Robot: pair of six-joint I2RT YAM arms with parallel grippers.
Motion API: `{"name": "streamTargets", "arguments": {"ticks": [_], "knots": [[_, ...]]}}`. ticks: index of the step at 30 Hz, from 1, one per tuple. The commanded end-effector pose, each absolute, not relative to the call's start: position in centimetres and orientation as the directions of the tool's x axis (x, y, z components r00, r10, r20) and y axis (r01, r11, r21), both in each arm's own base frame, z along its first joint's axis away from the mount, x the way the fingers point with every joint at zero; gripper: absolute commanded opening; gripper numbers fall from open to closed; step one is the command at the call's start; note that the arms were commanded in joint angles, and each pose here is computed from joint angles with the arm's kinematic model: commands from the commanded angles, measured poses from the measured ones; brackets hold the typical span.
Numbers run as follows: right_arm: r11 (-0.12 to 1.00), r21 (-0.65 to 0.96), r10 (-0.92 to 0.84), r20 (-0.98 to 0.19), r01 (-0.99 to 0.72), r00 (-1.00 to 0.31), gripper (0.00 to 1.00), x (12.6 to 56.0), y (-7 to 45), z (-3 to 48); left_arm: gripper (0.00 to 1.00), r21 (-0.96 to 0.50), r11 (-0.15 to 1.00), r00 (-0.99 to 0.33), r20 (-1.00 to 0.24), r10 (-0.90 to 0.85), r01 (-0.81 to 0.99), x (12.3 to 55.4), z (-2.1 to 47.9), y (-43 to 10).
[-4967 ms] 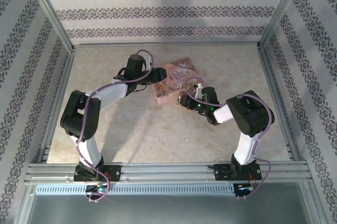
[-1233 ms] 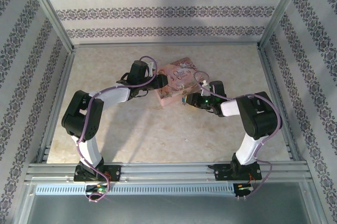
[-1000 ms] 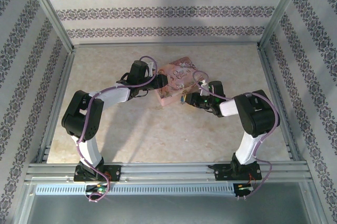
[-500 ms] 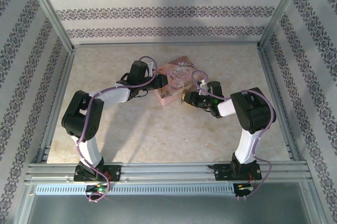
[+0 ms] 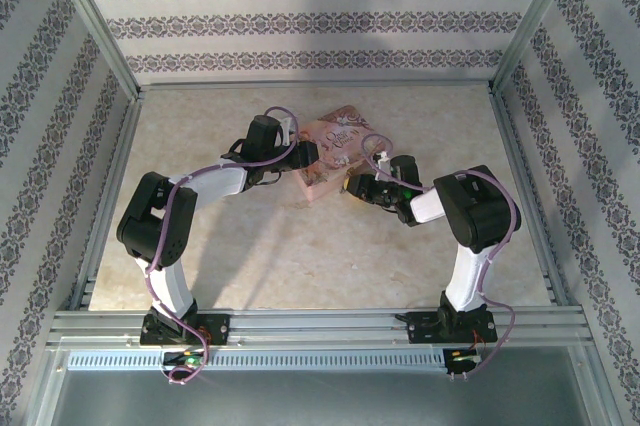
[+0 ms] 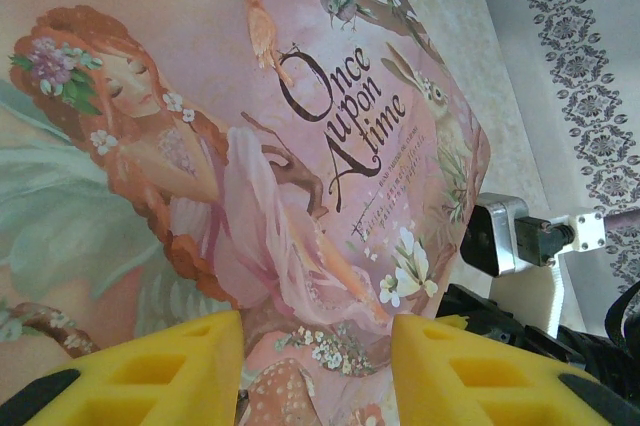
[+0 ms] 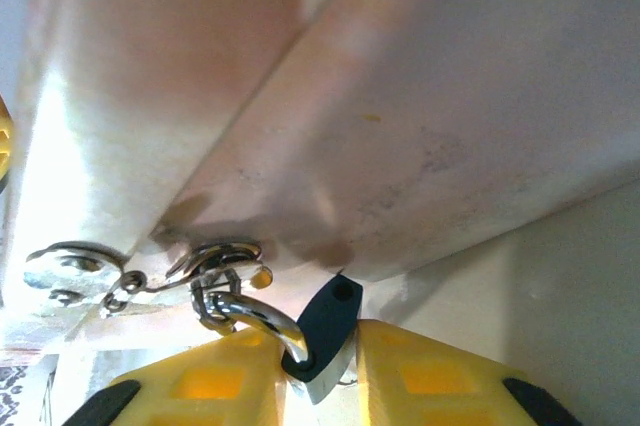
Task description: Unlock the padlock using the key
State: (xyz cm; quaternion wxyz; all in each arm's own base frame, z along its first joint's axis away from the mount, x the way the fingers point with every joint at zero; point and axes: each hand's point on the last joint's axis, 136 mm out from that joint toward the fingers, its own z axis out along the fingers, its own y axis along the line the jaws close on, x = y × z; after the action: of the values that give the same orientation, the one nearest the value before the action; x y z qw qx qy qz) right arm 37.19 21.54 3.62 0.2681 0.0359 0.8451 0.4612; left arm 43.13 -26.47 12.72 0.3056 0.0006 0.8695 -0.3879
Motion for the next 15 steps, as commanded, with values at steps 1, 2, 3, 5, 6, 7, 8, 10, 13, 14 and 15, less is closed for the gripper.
{"name": "streamTargets", "arguments": {"ticks": [1, 2, 3, 5, 6, 7, 8, 10, 13, 14, 15], "knots": [[0.58, 0.783, 0.316, -0.473, -0.227, -0.822, 0.27, 37.3, 21.1, 4.4, 0.43, -0.649, 0.745, -0.874, -0.44, -0.205, 0.152, 40.9, 8.7, -25.7], [0.583, 0.78, 0.321, -0.479, -0.228, -0.817, 0.27, 37.2, 20.6, 4.6, 0.43, -0.648, 0.746, -0.873, -0.442, -0.205, 0.152, 40.9, 8.7, -25.7], [0.587, 0.777, 0.323, -0.483, -0.229, -0.813, 0.28, 37.0, 20.2, 4.7, 0.43, -0.647, 0.747, -0.873, -0.444, -0.204, 0.154, 40.9, 8.7, -25.7], [0.591, 0.772, 0.326, -0.494, -0.234, -0.806, 0.29, 36.6, 19.5, 5.0, 0.43, -0.645, 0.749, -0.872, -0.444, -0.205, 0.152, 40.9, 8.7, -25.6], [0.592, 0.77, 0.327, -0.498, -0.236, -0.804, 0.31, 36.4, 19.3, 5.1, 0.43, -0.643, 0.75, -0.872, -0.444, -0.204, 0.152, 40.9, 8.6, -25.6], [0.592, 0.77, 0.327, -0.501, -0.239, -0.801, 0.32, 36.2, 19.1, 5.3, 0.43, -0.643, 0.751, -0.872, -0.444, -0.205, 0.151, 40.9, 8.6, -25.6], [0.589, 0.77, 0.325, -0.504, -0.246, -0.8, 0.34, 36.0, 19.0, 5.4, 0.43, -0.642, 0.751, -0.872, -0.445, -0.206, 0.15, 41.0, 8.6, -25.5], [0.581, 0.77, 0.322, -0.514, -0.262, -0.795, 0.36, 35.9, 18.9, 5.9, 0.43, -0.642, 0.752, -0.872, -0.444, -0.205, 0.15, 41.0, 8.6, -25.5], [0.56, 0.777, 0.325, -0.526, -0.288, -0.786, 0.39, 36.2, 18.8, 6.6, 0.43, -0.641, 0.752, -0.873, -0.444, -0.203, 0.151, 40.9, 8.6, -25.5], [0.548, 0.78, 0.327, -0.533, -0.303, -0.78, 0.4, 36.4, 18.9, 6.9, 0.43, -0.642, 0.752, -0.872, -0.445, -0.203, 0.152, 40.9, 8.7, -25.6], [0.537, 0.783, 0.333, -0.539, -0.314, -0.774, 0.42, 36.7, 18.9, 7.3, 0.43, -0.641, 0.752, -0.872, -0.445, -0.203, 0.152, 40.9, 8.7, -25.5]]}}
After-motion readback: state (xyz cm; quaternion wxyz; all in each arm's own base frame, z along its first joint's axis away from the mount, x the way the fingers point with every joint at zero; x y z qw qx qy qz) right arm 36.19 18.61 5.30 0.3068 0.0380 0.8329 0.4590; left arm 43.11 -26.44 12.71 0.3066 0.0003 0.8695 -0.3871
